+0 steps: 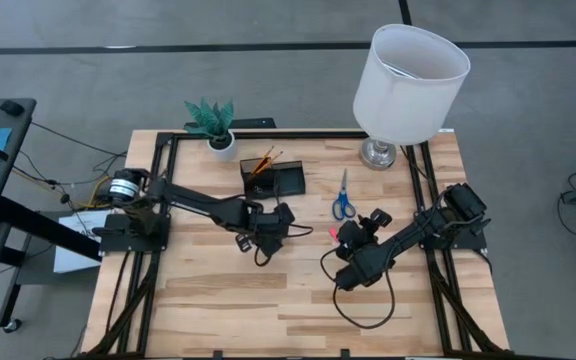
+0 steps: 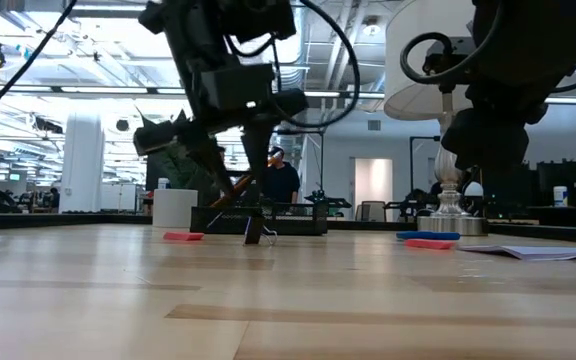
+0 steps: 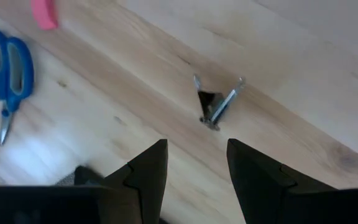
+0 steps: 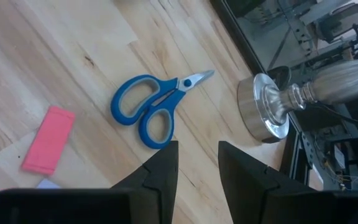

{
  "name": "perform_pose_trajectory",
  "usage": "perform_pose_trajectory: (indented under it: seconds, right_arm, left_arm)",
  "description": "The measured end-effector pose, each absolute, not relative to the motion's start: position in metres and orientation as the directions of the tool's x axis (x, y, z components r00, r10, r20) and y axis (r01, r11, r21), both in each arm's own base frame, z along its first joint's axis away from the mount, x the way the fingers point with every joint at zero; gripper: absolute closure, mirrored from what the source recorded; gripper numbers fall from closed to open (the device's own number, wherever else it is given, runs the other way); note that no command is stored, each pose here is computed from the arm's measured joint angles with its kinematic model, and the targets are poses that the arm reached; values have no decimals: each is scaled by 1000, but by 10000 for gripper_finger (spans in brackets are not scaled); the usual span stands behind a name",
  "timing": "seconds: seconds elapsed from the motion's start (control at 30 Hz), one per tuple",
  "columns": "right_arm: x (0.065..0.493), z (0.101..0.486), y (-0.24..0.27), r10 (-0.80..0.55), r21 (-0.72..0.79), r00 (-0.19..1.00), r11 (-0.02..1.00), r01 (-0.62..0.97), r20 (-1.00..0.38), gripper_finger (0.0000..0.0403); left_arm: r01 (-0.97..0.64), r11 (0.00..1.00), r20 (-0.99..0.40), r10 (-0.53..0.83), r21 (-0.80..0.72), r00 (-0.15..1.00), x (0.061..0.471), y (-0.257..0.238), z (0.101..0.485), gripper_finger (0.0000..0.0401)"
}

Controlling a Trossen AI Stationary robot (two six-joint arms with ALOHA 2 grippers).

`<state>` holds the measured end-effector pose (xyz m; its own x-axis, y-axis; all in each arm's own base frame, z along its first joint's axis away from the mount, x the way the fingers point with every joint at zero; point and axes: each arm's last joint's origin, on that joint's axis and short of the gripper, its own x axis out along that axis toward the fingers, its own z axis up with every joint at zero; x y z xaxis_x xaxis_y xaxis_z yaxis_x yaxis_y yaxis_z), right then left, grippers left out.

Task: Pick and place office supplies into organizer
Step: Put the black binder clip into the black desk organizer

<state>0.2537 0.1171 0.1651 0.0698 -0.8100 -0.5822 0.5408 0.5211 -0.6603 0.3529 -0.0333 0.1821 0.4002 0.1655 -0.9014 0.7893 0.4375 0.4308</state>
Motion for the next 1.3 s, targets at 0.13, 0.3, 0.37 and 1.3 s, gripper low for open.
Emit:
perform_pose_trajectory:
  seconds: [0.13,0.3,0.37,1.3]
  right_arm:
    - [254,165,117,-810,-660,70,522,541,-582,295]
    - [253,165,118,-805,-658,65,525,539,-590,295]
    - [253,165,119,-804,-658,66,528,538,-591,295]
    - [250,165,126,-798,-654,82,544,525,-598,295]
  left_arm:
    - [822,431,-928,160,372,335,361,-35,171,242]
    - [834,436,-941,151,339,304,367,-35,170,242]
    - [834,430,-939,140,345,316,368,-36,170,242]
    - [839,412,-933,106,356,344,371,-37,171,242]
